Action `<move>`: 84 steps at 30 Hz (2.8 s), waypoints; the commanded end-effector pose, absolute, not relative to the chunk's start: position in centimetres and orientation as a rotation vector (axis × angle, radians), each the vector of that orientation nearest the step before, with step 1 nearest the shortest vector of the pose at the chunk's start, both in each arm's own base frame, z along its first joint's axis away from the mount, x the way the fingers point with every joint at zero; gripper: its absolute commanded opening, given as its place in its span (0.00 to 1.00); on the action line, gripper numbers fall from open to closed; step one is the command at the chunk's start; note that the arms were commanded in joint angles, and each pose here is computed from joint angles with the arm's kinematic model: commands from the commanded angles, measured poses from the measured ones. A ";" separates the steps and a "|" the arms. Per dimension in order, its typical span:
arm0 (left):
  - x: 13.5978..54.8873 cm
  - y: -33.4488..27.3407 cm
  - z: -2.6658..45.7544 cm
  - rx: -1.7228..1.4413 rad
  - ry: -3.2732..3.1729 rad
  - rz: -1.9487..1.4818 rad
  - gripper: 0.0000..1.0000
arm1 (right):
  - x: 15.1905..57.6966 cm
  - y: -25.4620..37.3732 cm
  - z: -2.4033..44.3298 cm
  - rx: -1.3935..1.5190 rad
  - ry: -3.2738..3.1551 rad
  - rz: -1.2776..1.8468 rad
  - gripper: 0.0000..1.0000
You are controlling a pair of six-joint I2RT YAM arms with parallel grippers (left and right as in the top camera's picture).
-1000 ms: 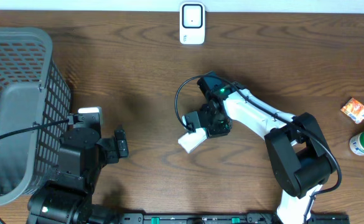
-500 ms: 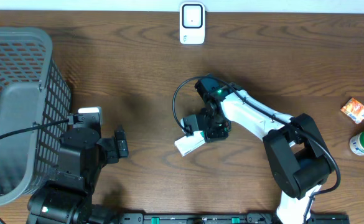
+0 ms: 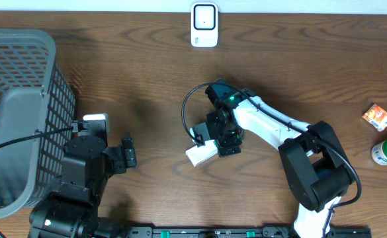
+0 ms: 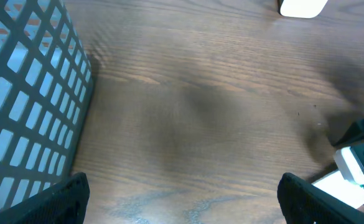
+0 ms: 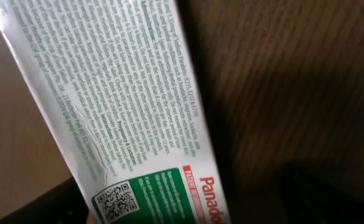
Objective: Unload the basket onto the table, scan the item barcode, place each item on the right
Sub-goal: 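Lift the Panadol box and turn it toward the scanner, then hold the Panadol box barcode in front of the scanner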
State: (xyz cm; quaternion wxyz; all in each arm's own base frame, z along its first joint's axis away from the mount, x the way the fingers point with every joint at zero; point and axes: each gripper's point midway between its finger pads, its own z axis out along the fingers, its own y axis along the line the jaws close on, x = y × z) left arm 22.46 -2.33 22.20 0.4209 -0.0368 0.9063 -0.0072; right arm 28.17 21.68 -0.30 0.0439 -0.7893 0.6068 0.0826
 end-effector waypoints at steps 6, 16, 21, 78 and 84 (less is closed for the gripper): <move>22.5 -2.0 22.5 -0.110 2.261 -0.004 0.96 | 23.3 21.5 -3.1 -2.574 1.850 0.443 0.80; 22.5 -2.0 22.5 -0.110 2.261 -0.004 0.96 | 22.6 21.5 -3.0 -2.559 1.899 0.476 0.45; 22.5 -2.0 22.5 -0.110 2.261 -0.004 0.96 | 22.7 21.7 -3.0 -2.504 1.973 0.481 0.38; 22.5 -2.0 22.5 -0.111 2.261 -0.004 0.96 | 30.9 34.0 13.6 -1.069 2.165 1.757 0.29; 22.5 -2.0 22.5 -0.110 2.261 -0.004 0.96 | 32.8 31.8 10.1 -1.038 2.342 1.471 0.31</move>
